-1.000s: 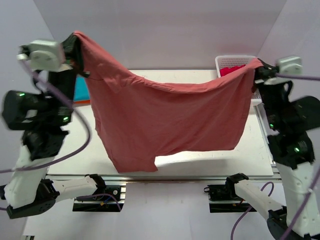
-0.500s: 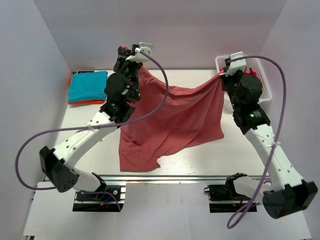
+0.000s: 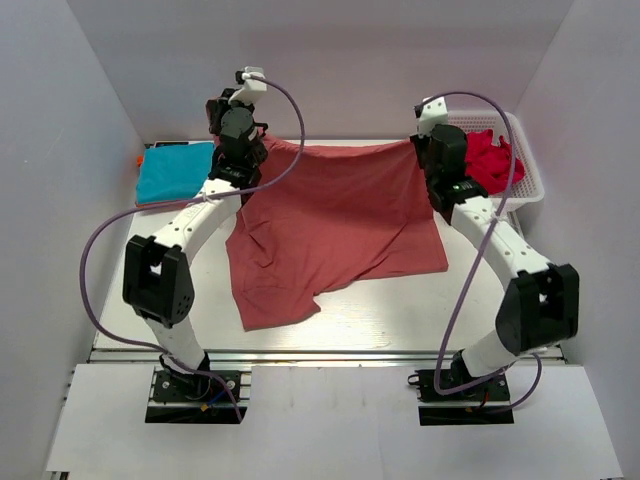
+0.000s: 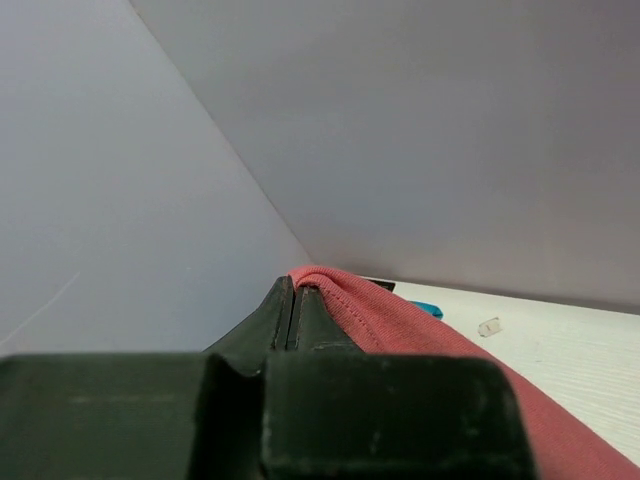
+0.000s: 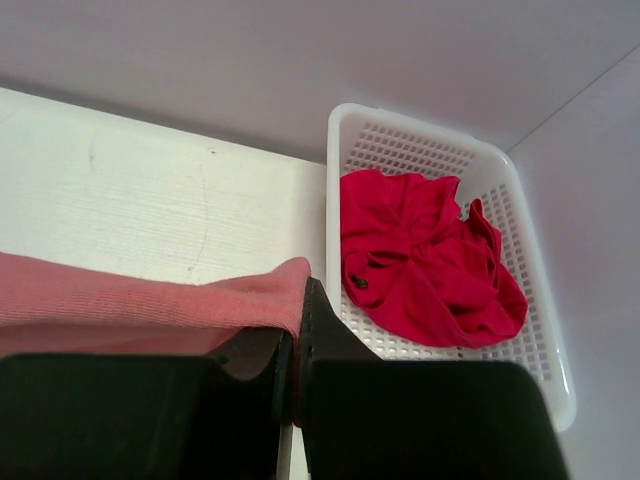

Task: Fold and stack the t-shirts
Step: Flatten out the tshirt

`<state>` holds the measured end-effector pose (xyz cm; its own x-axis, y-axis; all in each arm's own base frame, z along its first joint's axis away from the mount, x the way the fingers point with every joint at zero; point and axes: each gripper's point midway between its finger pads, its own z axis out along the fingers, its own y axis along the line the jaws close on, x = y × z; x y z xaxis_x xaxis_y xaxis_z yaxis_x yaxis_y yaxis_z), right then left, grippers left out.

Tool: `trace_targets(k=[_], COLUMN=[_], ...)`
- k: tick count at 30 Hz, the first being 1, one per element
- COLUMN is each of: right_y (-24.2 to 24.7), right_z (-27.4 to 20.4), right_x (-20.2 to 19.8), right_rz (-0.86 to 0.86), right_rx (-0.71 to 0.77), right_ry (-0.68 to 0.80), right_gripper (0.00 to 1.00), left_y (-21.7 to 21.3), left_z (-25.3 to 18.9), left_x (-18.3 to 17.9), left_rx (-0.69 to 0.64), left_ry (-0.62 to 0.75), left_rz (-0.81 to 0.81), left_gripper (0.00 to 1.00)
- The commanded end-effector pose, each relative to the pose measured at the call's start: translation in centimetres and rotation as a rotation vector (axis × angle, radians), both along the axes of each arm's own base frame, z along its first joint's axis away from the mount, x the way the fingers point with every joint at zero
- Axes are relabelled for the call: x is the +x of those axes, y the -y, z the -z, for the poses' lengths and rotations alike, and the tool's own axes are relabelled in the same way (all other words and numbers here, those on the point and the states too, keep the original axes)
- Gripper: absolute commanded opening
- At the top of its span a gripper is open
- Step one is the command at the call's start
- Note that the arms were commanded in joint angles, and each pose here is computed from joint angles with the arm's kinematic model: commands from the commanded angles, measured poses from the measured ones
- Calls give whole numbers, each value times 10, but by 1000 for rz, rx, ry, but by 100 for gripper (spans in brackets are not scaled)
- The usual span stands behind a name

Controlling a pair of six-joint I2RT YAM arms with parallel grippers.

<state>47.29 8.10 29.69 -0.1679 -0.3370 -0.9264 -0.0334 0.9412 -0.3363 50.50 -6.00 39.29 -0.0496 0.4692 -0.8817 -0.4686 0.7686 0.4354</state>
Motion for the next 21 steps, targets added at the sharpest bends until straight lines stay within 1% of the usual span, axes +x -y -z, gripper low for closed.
trace_targets(k=[1,2,3,4,5,6,7,8,9,10,11,12,13,14,15,16,17,18,19,20,21], right_y=[10,8,10,12,11,10,11,7,10,6,5,7,4,2,1,-3,-4,-5,-3,-6,-11], right_z=[-48,-36,-38,-36,-30,-25,-23,-16,-12,12,19,14,19,22,30,36,40,26,51,54,47], right_x=[20,32,37,41,53,58,61,74,80,90,99,105,114,119,128,137,142,149,158,163,169], right_rz=[76,81,97,107,115,116,124,123,130,129,133,137,135,123,123,119,115,117,126,116,103], right_rx=[34,26,25,26,22,18,17,16,14,-4,-7,-4,-2,-2,0,-2,4,16,5,9,15], right_ry=[136,113,118,114,105,95,88,77,69,23,15,28,22,18,11,4,1,34,-1,1,25], right_gripper=[0,0,0,0,0,0,0,0,0,0,0,0,0,0,0,0,0,0,0,0,0], left_y=[-23,-25,-26,-28,-34,-31,-34,-38,-36,-38,-40,-38,-40,-37,-41,-44,-41,-45,-47,-44,-51], left_z=[-24,-27,-14,-11,-17,-11,7,4,10,16,28,33,42,41,62,60,69,74,87,95,101], left_x=[8,13,23,30,36,42,55,62,68,74,85,90,96,102,112,119,125,131,142,148,153], left_rx=[-104,-109,-112,-116,-124,-137,-127,-135,-140,-136,-128,-135,-143,-150,-150,-168,-172,-178,-194,-190,-202], left_ry=[87,94,65,60,71,63,23,32,21,14,-11,-12,-28,-34,-66,-54,-69,-69,-78,-91,-87], left_rz=[-32,-30,-36,-36,-34,-31,-36,-32,-31,-32,-34,-33,-32,-20,-33,-28,-14,-15,-14,-2,-13], left_gripper=[0,0,0,0,0,0,0,0,0,0,0,0,0,0,0,0,0,0,0,0,0])
